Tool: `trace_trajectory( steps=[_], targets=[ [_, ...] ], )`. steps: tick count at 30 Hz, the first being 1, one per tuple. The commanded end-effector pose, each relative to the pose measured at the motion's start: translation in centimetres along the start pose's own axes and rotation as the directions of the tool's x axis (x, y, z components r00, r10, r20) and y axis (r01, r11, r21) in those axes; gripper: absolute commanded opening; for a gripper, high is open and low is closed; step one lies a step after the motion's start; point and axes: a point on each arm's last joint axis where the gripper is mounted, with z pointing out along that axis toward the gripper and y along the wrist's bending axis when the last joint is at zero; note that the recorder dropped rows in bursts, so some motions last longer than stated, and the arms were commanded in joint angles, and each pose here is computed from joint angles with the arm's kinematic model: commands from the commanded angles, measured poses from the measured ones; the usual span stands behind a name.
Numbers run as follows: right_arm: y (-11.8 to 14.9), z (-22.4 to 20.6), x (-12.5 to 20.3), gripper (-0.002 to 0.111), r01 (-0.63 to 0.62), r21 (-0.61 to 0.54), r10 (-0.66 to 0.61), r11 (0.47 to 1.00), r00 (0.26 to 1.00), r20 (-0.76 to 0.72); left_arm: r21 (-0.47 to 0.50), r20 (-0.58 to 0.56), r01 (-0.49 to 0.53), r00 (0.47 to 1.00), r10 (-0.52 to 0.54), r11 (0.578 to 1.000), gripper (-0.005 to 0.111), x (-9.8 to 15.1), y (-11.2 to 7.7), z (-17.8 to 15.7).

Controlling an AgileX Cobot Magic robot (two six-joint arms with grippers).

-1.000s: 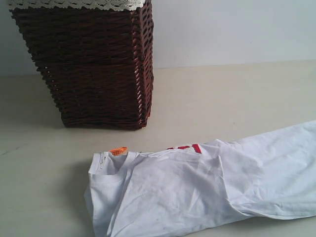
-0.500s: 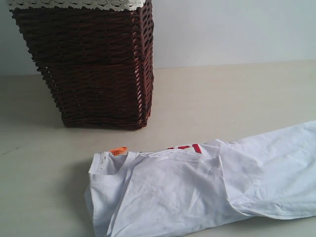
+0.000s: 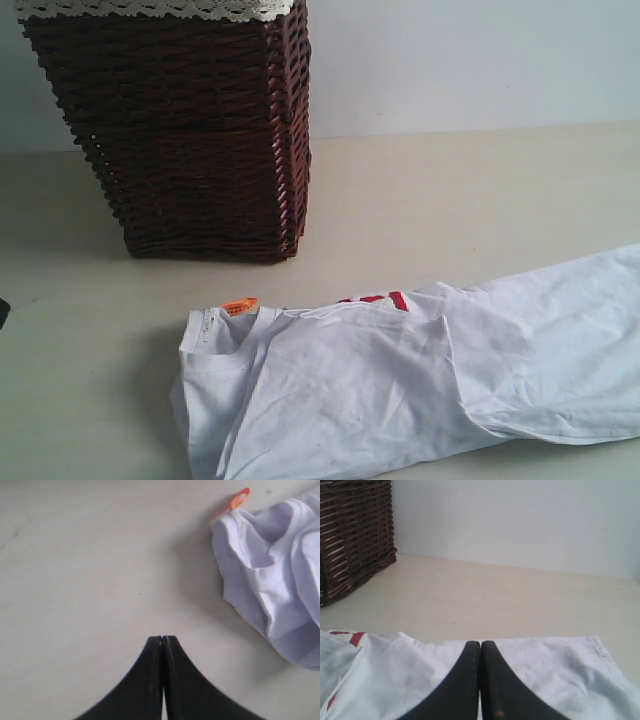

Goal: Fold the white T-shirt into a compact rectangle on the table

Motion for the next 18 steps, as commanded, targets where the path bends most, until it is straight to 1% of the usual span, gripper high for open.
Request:
trace_trajectory(
  steps=[1,3,4,7,8,9,10,12,14,15,16,17,18],
  targets=[
    [0.0,0.0,0.1,0.0,0.003,0.003,-0.003,1.0,1.0,0.002,0.094,0.033,-0.126,0.992,0.123,0.988,0.0,-0.7,-0.5,0.6],
    [0.0,0.0,0.1,0.0,0.003,0.003,-0.003,1.0,1.0,0.002,0.124,0.071,-0.173,0.984,0.165,0.977,0.0,-1.0,-0.8,0.6],
    [0.0,0.0,0.1,0.0,0.003,0.003,-0.003,1.0,1.0,0.002,0.136,0.088,-0.177,0.982,0.166,0.975,0.0,-1.1,-1.0,0.6],
    [0.0,0.0,0.1,0.0,0.003,0.003,-0.003,1.0,1.0,0.002,0.179,0.168,-0.111,0.982,0.081,0.978,0.0,-1.9,-1.3,0.7],
    [0.0,0.0,0.1,0.0,0.003,0.003,-0.003,1.0,1.0,0.002,0.204,0.201,-0.103,0.978,0.062,0.974,0.0,-2.3,-1.4,0.8],
    [0.0,0.0,0.1,0.0,0.003,0.003,-0.003,1.0,1.0,0.002,0.246,0.222,-0.143,0.971,0.088,0.959,0.0,-2.8,-1.8,1.0],
    [0.0,0.0,0.1,0.0,0.003,0.003,-0.003,1.0,1.0,0.002,0.29,0.232,-0.202,0.963,0.137,0.935,0.0,-3.0,-2.4,1.4],
    [0.0,0.0,0.1,0.0,0.003,0.003,-0.003,1.0,1.0,0.002,0.396,0.217,-0.351,0.934,0.285,0.849,0.0,-2.8,-4.3,2.8],
    [0.0,0.0,0.1,0.0,0.003,0.003,-0.003,1.0,1.0,0.002,0.473,0.183,-0.422,0.906,0.383,0.773,0.0,-2.3,-6.1,4.6],
    [0.0,0.0,0.1,0.0,0.003,0.003,-0.003,1.0,1.0,0.002,0.501,0.172,-0.455,0.886,0.431,0.736,0.001,-2.0,-7.2,5.5],
    [0.0,0.0,0.1,0.0,0.003,0.003,-0.003,1.0,1.0,0.002,0.516,0.172,-0.483,0.867,0.468,0.707,0.003,-1.8,-8.0,6.1],
    [0.0,0.0,0.1,0.0,0.003,0.003,-0.003,1.0,1.0,0.002,0.527,0.178,-0.521,0.84,0.513,0.671,0.007,-1.6,-8.9,6.8],
    [0.0,0.0,0.1,0.0,0.003,0.003,-0.003,1.0,1.0,0.002,0.533,0.179,-0.546,0.819,0.545,0.646,0.012,-1.4,-9.8,7.3]
  ],
)
